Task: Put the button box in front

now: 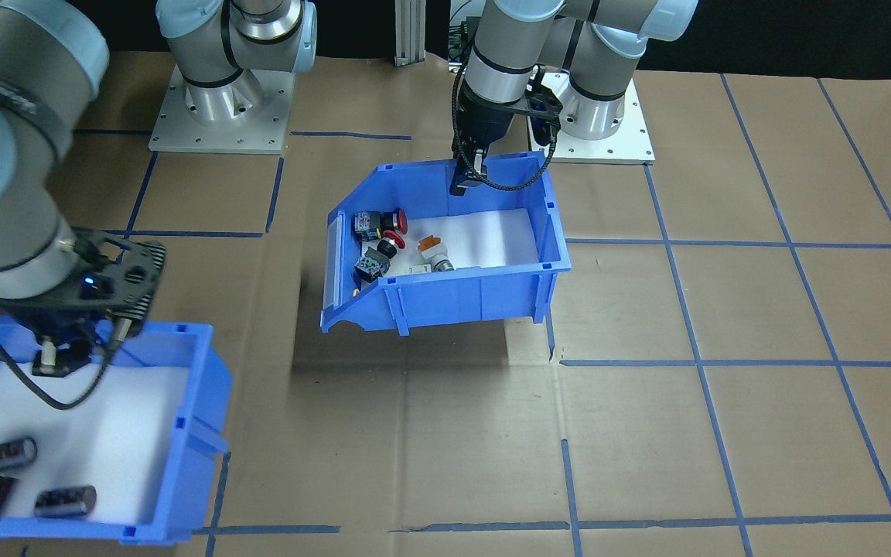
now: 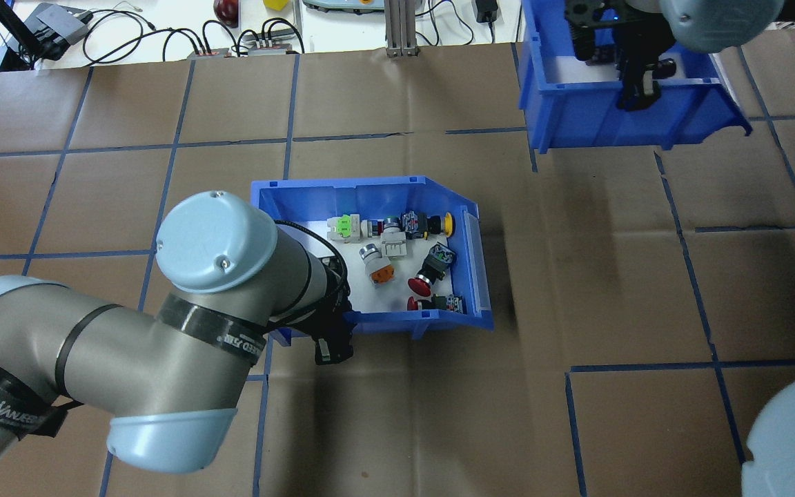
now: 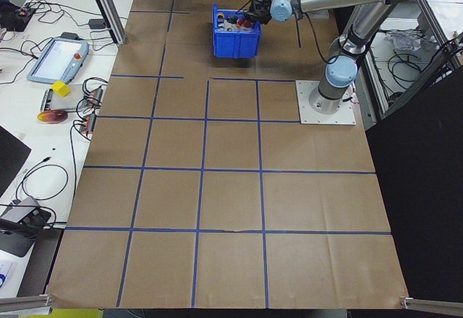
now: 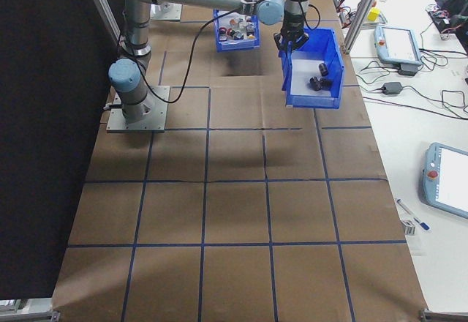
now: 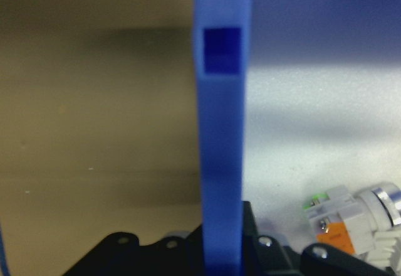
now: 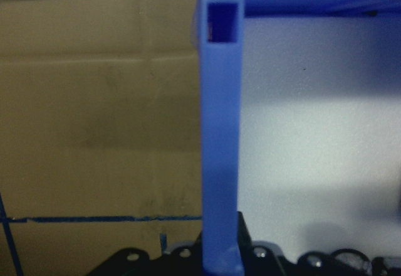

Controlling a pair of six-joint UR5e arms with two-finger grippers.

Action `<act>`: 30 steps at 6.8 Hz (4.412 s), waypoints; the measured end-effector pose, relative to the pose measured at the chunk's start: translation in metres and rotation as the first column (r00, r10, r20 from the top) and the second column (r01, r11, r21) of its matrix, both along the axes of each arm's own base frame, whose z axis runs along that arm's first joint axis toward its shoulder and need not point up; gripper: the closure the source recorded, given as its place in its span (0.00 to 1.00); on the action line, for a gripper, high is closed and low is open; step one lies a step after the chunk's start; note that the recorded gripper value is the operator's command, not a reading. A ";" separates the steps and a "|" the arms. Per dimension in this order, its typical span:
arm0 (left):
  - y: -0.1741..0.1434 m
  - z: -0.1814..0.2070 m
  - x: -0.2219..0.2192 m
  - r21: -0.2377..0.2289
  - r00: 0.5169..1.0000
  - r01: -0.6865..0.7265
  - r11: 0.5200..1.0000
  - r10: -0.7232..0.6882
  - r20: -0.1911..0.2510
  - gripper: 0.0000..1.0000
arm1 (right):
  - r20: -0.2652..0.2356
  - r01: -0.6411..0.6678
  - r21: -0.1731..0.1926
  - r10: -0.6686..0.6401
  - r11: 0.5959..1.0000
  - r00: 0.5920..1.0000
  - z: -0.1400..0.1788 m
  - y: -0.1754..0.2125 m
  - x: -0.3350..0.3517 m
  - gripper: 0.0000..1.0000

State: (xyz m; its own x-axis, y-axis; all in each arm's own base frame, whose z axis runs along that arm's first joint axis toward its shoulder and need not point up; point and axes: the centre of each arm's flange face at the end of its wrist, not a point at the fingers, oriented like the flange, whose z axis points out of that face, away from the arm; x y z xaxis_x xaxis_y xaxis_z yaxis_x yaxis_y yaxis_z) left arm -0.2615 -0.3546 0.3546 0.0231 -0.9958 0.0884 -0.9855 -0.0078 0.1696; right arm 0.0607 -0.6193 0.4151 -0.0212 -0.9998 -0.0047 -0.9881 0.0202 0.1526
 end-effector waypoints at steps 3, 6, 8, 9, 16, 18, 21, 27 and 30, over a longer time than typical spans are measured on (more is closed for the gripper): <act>-0.096 0.031 0.019 -0.012 1.000 0.006 1.000 -0.005 0.019 1.00 | 0.013 -0.048 0.033 0.047 0.998 0.999 -0.026 0.067 -0.032 0.95; -0.189 0.024 0.005 -0.025 0.999 0.014 1.000 -0.013 0.042 1.00 | 0.009 -0.111 0.038 0.110 0.993 0.994 -0.042 0.112 -0.037 0.95; -0.234 -0.004 -0.020 0.004 0.999 0.037 0.999 -0.036 -0.023 1.00 | 0.015 -0.111 0.052 0.111 0.992 0.994 -0.048 0.126 -0.062 0.94; -0.242 -0.017 -0.027 0.003 0.995 0.051 0.999 -0.051 -0.090 1.00 | 0.016 -0.104 0.051 0.103 0.993 0.995 -0.048 0.127 -0.064 0.94; -0.269 -0.062 -0.041 -0.014 0.970 0.077 0.997 -0.078 -0.228 0.14 | 0.023 -0.094 0.053 0.093 0.994 0.995 -0.051 0.129 -0.063 0.94; -0.269 -0.052 -0.033 -0.035 0.983 0.058 0.998 -0.063 -0.172 0.06 | 0.026 -0.092 0.061 0.091 0.994 0.996 -0.055 0.132 -0.062 0.94; -0.233 0.008 -0.016 -0.043 0.990 0.100 0.994 -0.104 -0.095 0.02 | 0.025 -0.053 0.059 0.052 0.997 0.998 -0.056 0.145 -0.057 0.94; -0.069 0.184 0.092 -0.010 0.490 0.871 0.492 -0.866 0.097 0.01 | 0.016 -0.034 0.045 0.033 0.998 0.999 -0.080 0.257 0.045 0.93; -0.028 0.193 0.110 0.095 -0.086 0.993 -0.070 -0.979 0.185 0.01 | 0.014 -0.009 -0.028 0.009 1.000 1.000 -0.085 0.297 0.147 0.93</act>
